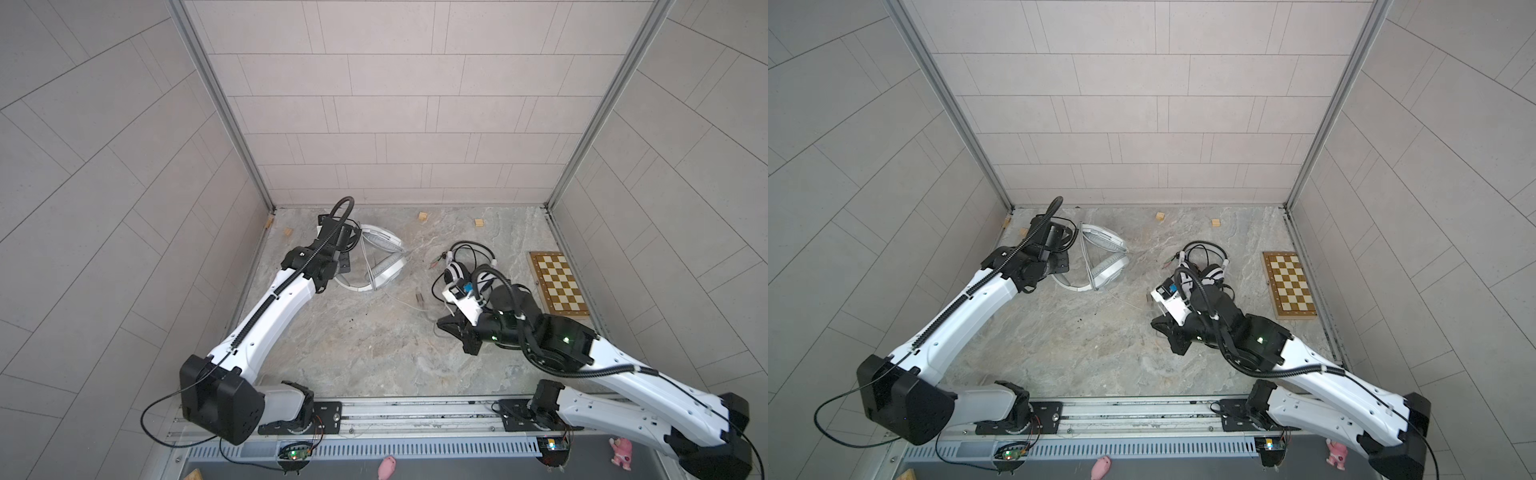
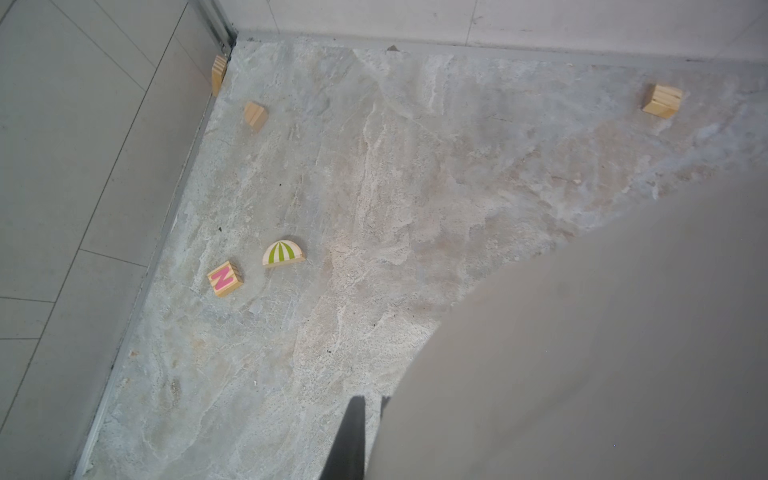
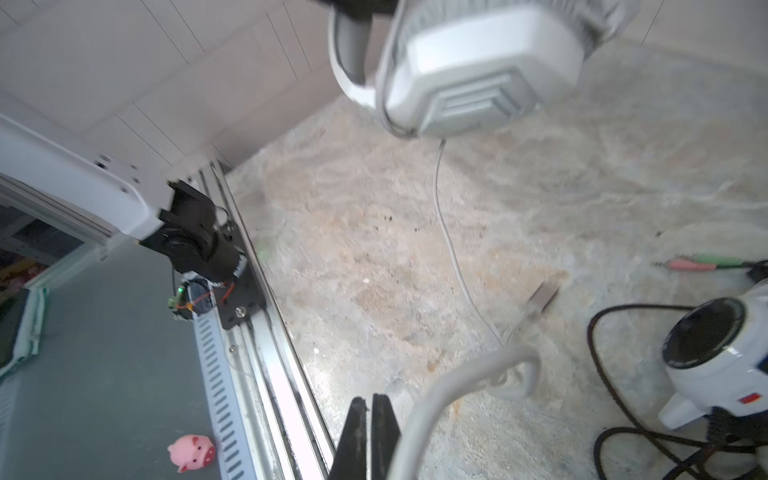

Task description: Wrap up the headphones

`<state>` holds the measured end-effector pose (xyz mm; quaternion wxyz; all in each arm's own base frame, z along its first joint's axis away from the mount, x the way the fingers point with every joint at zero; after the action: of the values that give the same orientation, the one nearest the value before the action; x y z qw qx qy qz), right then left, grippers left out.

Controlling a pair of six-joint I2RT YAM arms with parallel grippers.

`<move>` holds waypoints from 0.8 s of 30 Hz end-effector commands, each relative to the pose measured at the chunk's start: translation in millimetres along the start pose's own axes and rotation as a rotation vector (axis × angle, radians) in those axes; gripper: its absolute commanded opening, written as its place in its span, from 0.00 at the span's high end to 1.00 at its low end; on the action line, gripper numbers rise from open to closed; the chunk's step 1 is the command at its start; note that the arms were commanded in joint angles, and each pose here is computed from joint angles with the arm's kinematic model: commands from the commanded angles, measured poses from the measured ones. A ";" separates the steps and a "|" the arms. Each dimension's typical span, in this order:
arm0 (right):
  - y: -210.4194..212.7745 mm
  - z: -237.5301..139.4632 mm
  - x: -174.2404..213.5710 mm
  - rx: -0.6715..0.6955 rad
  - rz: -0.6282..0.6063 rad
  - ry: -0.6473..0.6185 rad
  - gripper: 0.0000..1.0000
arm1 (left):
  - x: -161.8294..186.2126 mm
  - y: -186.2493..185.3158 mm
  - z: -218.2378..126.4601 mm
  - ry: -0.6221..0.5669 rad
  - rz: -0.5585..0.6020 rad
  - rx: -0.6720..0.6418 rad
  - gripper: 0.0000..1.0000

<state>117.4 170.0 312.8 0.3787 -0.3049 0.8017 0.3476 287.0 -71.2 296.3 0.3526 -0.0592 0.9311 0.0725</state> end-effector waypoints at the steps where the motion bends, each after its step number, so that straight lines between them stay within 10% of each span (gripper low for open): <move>1: -1.6 -12.7 5.2 0.051 0.031 0.041 1.00 | -42.9 -0.8 3.5 -0.114 -0.162 0.065 1.00; 13: 19.9 -23.3 4.9 -0.044 -0.036 0.050 1.00 | -99.4 20.4 28.9 -0.162 -0.316 -0.020 1.00; 24: 38.4 -55.3 -40.3 -0.004 -0.204 -0.056 1.00 | -66.0 -12.0 56.1 -0.033 -0.112 -0.054 1.00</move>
<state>88.5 160.6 362.8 0.3961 -0.3553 0.7782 0.3336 369.5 -59.2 304.6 0.3621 -0.1337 0.9208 0.0558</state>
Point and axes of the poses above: each gripper's point midway between its finger pads, its own z axis out along the fingers, its own y axis along the line the jaws close on, x = y × z, the point moved 10 cm from there along -z, back along the fingers, and after that the axes turned 5 degrees about z, right-handed, at the moved point
